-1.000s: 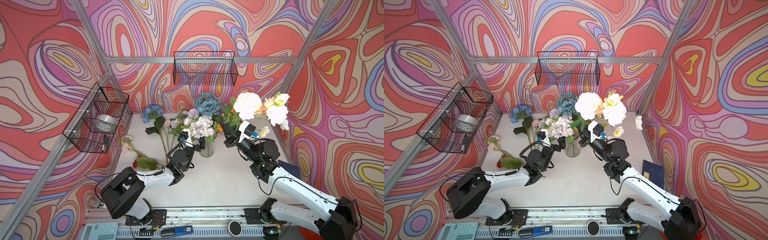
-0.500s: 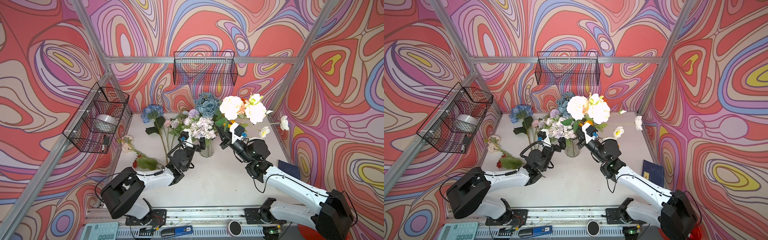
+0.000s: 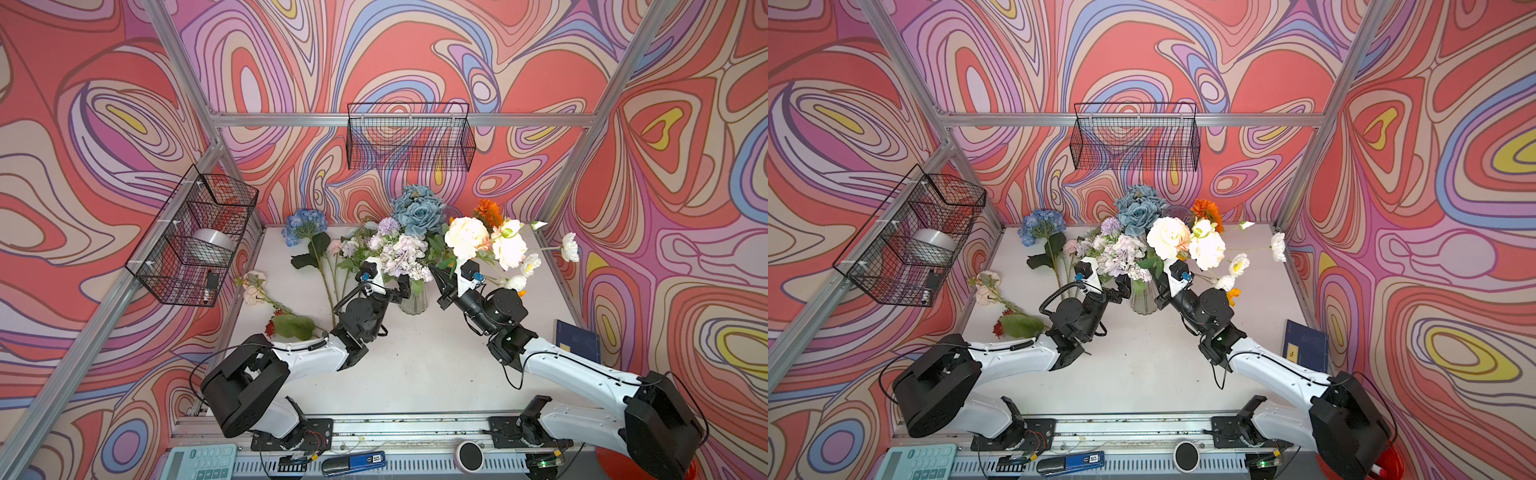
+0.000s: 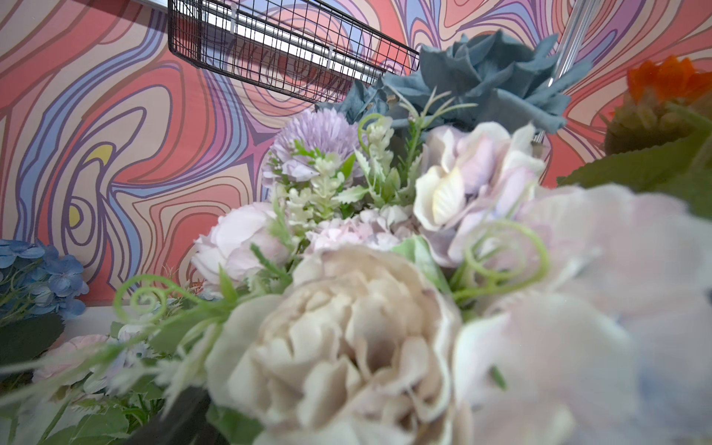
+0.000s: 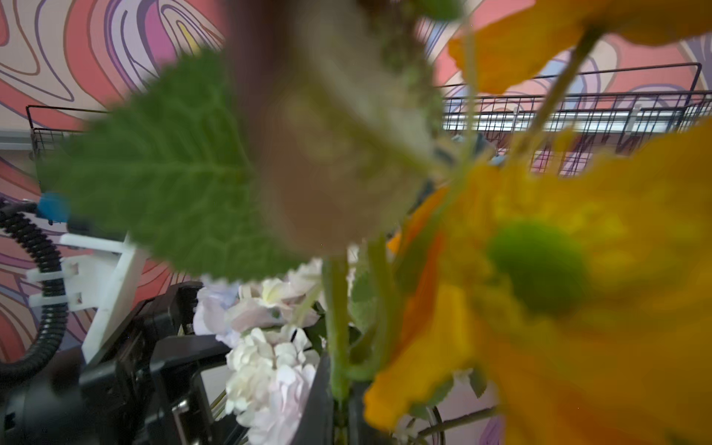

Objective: Arrange the flowers into the vase

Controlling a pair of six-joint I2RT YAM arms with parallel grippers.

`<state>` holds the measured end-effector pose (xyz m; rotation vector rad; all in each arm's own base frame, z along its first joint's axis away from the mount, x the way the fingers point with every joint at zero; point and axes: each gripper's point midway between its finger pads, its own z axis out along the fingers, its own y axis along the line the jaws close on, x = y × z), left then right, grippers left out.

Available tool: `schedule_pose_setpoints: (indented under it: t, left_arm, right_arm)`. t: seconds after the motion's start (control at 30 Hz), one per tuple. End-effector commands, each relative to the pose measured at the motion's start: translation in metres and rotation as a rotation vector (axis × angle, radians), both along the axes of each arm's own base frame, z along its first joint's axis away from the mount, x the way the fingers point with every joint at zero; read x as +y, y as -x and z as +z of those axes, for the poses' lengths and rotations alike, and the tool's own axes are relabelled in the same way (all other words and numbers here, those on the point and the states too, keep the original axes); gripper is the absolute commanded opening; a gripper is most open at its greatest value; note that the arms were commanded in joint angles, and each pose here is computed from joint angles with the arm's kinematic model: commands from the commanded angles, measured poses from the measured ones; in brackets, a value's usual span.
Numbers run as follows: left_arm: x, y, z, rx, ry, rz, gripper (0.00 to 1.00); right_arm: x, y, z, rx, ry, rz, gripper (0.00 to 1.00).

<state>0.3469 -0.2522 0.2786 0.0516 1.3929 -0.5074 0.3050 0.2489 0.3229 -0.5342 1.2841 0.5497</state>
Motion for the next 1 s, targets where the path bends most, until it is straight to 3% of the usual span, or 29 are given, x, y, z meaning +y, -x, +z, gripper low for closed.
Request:
schedule_pose_setpoints:
  t: [0.0, 0.2, 0.4, 0.67, 0.8, 0.97]
  left_arm:
    - [0.001, 0.001, 0.017, -0.024, 0.043, -0.012, 0.92]
    - [0.001, 0.002, 0.02, -0.025, 0.051, -0.022, 0.92]
    - [0.002, 0.004, 0.019, -0.026, 0.053, -0.023, 0.92]
    - [0.004, 0.007, 0.02, -0.028, 0.055, -0.024, 0.92]
    - [0.006, 0.008, 0.02, -0.027, 0.053, -0.022, 0.92]
    - [0.005, 0.007, 0.02, -0.028, 0.052, -0.022, 0.92]
  right_arm:
    - [-0.001, 0.004, -0.017, 0.075, 0.01, 0.008, 0.06]
    - [-0.008, 0.015, 0.013, 0.051, -0.011, 0.016, 0.29]
    - [-0.014, 0.026, 0.043, 0.021, -0.064, 0.035, 0.33]
    - [-0.009, 0.032, 0.061, 0.019, -0.115, 0.088, 0.25]
    - [-0.008, 0.029, 0.062, 0.008, -0.111, 0.079, 0.0]
    - [-0.007, 0.015, 0.033, 0.043, -0.041, 0.021, 0.0]
